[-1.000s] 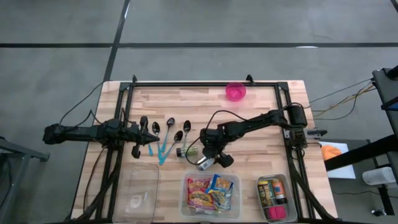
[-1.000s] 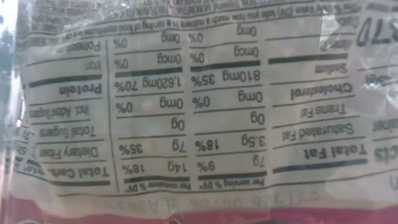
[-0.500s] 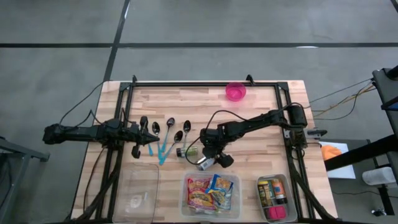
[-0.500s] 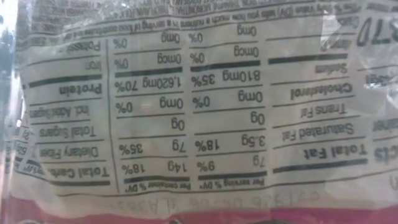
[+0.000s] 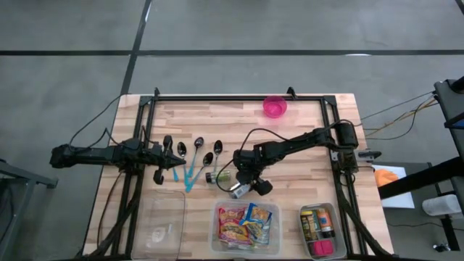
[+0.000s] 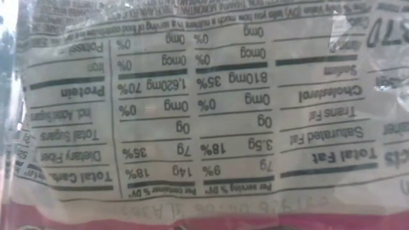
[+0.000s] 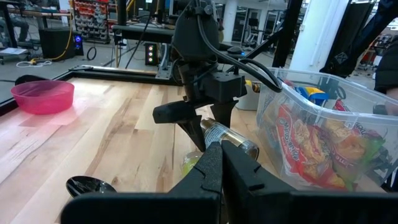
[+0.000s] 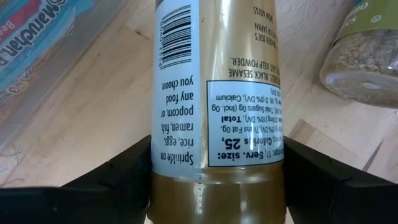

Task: Pick & Place Food Item
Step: Put the golden seasoning bottle into the gray bin

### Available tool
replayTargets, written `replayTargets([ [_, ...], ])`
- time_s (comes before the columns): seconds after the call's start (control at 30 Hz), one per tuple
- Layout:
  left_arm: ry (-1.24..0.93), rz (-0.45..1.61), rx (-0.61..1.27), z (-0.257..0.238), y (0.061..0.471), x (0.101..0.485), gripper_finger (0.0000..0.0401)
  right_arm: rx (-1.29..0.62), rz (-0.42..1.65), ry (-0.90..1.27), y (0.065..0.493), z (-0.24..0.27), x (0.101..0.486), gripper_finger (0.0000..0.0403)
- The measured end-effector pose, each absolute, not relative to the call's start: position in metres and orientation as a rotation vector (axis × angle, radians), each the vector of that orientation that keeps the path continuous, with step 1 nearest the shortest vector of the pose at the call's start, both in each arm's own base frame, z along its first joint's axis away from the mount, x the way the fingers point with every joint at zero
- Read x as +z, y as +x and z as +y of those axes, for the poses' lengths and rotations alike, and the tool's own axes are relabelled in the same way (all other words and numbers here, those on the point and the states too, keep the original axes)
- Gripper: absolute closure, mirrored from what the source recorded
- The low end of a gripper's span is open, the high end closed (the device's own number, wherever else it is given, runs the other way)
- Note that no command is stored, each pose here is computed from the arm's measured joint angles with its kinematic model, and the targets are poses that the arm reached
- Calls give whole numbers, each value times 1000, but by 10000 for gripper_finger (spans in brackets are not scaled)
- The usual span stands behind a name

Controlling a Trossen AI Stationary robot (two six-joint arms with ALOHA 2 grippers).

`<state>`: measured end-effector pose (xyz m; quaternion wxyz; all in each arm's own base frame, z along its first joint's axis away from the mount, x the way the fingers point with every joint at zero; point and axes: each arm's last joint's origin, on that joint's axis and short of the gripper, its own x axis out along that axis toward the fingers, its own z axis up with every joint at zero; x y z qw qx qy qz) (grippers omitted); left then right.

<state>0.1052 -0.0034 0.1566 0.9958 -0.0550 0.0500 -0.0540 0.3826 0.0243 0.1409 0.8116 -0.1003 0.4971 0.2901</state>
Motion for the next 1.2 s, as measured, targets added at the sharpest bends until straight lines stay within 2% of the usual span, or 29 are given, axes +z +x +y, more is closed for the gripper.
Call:
replayTargets([
  [0.27,-110,100,-109,-3,105,157,401,610,1056,-209,382,24,148,129],
  [0.6,-110,99,-109,-3,105,157,401,507,998,-120,372,11,193,129],
  [0.87,-110,99,-109,-3,105,157,401,302,1021,26,348,3,235,129],
  [1.2,-110,101,-109,-3,105,157,401,20,1080,271,297,1,283,129],
])
